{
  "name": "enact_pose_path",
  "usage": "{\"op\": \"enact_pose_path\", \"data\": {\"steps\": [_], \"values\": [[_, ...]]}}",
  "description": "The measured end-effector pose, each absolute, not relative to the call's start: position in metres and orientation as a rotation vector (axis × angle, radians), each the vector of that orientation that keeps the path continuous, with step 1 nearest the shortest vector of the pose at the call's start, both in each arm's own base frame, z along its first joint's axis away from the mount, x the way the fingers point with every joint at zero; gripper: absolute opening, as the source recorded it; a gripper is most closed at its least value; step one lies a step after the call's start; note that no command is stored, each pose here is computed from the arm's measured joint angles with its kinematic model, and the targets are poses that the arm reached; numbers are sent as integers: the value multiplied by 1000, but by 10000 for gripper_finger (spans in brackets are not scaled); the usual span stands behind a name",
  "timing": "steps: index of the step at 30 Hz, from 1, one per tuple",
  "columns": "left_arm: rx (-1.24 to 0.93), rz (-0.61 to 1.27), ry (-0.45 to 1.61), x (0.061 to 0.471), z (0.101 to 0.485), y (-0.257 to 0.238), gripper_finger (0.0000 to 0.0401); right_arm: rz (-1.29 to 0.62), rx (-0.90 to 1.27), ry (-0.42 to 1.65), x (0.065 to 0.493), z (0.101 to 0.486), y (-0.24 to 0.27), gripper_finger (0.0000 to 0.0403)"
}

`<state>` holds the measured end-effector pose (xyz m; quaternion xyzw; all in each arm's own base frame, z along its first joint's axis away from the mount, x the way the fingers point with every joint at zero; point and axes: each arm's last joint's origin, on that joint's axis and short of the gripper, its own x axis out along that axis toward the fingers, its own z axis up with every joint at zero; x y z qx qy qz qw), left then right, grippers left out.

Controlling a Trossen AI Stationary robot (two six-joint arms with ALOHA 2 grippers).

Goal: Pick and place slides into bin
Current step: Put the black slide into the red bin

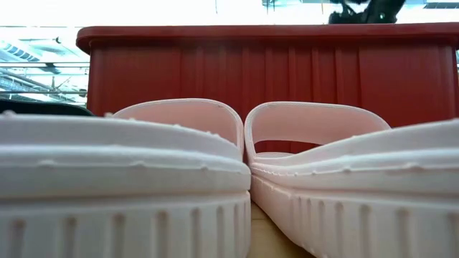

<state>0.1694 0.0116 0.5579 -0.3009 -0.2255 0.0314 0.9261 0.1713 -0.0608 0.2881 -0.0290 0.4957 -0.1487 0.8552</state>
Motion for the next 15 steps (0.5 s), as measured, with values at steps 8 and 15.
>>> {"op": "enact_pose_path", "data": {"steps": [8,15], "values": [[-618,64,-462,170,558,12,228,-304,-66,1072,169,269,-68,0],[-620,64,-462,170,558,12,228,-292,-111,1082,163,272,-72,0]]}}
